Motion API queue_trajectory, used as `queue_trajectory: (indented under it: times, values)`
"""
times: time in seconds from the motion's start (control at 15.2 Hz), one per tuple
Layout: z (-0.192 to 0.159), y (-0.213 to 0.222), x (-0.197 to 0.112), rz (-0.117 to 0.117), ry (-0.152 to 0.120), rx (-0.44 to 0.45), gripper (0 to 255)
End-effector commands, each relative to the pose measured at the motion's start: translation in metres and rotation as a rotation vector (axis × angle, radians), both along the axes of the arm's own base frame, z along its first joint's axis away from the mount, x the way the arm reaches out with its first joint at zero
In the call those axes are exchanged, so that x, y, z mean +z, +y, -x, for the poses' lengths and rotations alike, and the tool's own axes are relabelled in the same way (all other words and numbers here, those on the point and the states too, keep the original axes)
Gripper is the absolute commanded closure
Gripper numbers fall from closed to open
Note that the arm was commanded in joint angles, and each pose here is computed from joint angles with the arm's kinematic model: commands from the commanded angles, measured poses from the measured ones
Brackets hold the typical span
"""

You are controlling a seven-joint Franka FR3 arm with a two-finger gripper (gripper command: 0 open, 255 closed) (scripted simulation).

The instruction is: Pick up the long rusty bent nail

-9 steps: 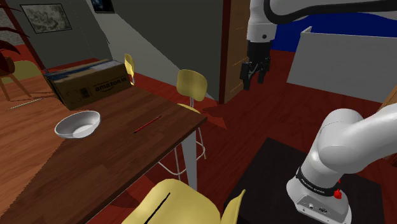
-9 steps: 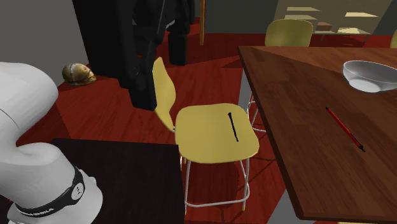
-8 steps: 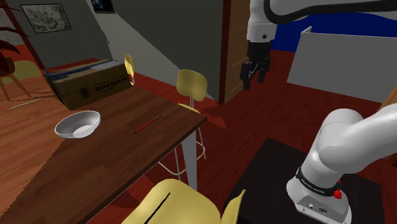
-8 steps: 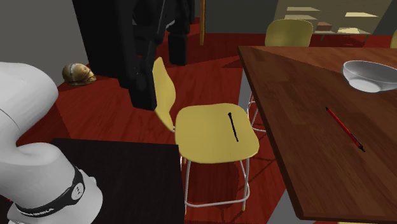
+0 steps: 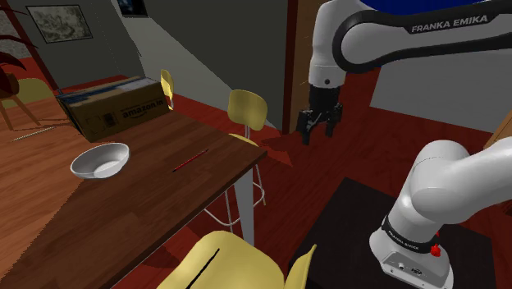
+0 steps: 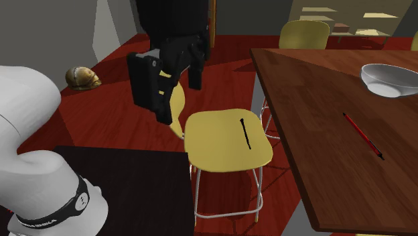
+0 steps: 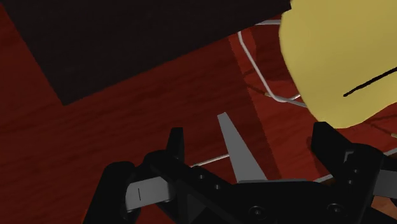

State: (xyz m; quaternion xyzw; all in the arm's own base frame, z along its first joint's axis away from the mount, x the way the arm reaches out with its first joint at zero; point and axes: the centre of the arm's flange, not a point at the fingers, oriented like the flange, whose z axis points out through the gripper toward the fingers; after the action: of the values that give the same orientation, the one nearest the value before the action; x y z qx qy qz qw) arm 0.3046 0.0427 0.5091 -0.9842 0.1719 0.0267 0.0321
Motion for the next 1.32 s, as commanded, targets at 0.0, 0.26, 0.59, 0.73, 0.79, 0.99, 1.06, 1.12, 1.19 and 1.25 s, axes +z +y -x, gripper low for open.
queue_trajectory:
  times: [0.0,0.26,0.59,0.73,0.79,0.99,1.06,1.12,1.19,1.25]
  values:
    - [0.002,0.017,-0.019,-0.008,-0.001,-0.055,0]
    - [0.002,0.052,-0.056,-0.023,0.000,-0.156,0]
    - [-0.003,0.097,-0.101,-0.042,0.000,-0.281,0]
    - [-0.006,0.114,-0.119,-0.049,0.001,-0.331,0]
    - [-0.009,0.123,-0.128,-0.053,0.001,-0.357,0]
    - [-0.016,0.150,-0.154,-0.064,0.001,-0.432,0]
    - [-0.019,0.158,-0.163,-0.068,0.002,-0.457,0]
    - [-0.022,0.167,-0.172,-0.072,0.002,-0.482,0]
    - [-0.026,0.176,-0.181,-0.076,0.002,-0.507,0]
    - [-0.029,0.184,-0.189,-0.079,0.002,-0.532,0]
